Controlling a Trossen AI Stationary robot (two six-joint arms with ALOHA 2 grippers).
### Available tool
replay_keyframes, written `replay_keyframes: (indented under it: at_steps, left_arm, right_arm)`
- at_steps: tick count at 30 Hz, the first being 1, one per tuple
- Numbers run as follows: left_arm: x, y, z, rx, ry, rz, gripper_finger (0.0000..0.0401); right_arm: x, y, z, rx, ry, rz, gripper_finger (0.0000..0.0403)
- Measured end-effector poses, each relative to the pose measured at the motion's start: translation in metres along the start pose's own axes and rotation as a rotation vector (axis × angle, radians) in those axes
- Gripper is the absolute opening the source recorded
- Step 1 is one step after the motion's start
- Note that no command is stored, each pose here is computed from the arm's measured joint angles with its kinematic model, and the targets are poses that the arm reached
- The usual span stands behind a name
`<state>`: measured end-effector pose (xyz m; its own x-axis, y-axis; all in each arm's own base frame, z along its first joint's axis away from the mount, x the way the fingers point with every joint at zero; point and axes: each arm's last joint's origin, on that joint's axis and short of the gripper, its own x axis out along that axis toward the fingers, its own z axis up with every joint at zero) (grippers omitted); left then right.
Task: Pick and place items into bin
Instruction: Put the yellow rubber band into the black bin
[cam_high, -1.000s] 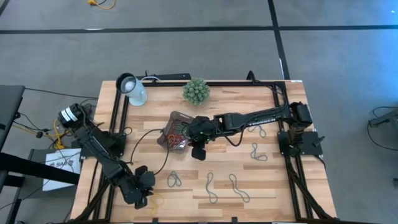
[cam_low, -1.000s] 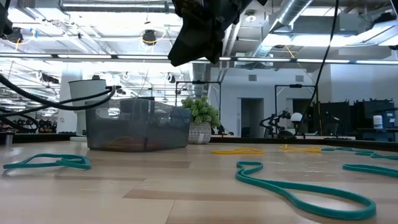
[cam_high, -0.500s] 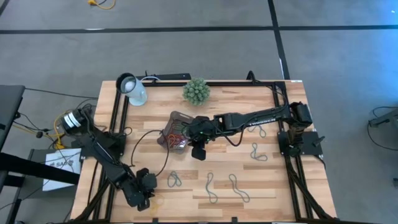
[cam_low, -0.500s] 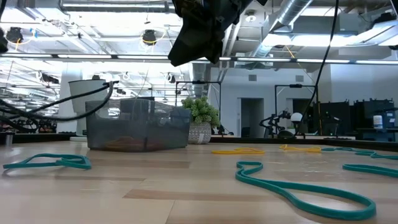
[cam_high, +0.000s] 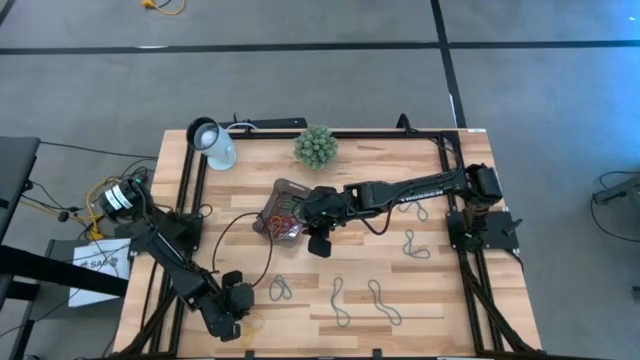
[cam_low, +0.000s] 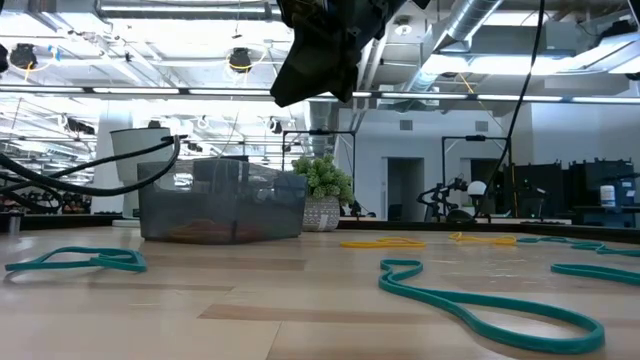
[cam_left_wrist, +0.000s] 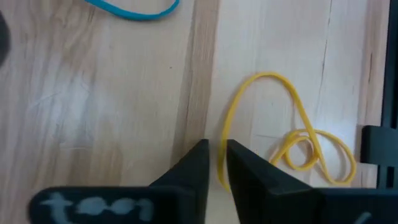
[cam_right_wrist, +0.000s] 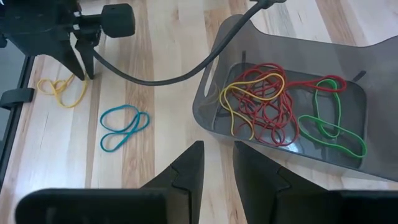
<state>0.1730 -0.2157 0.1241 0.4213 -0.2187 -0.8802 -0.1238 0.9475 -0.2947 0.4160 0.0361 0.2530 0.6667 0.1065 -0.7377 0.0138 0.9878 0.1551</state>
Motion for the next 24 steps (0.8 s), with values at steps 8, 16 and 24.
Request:
replay_keyframes:
  at_steps: [8, 16, 24]
  left_arm:
    - [-0.002, -0.002, 0.002, 0.152, -0.05, 0.059, 0.0002]
    - [-0.057, -0.021, 0.038, 0.252, -0.143, 0.28, 0.0]
    - [-0.14, -0.027, 0.073, 0.32, -0.244, 0.536, 0.0]
  right_arm:
    - [0.0, 0.0, 0.0, 0.0, -0.001, 0.0, 0.0078]
    - [-0.013, 0.001, 0.002, -0.001, -0.001, 0.002, 0.0079]
    - [-0.039, 0.009, -0.001, -0.011, 0.038, 0.006, 0.0079]
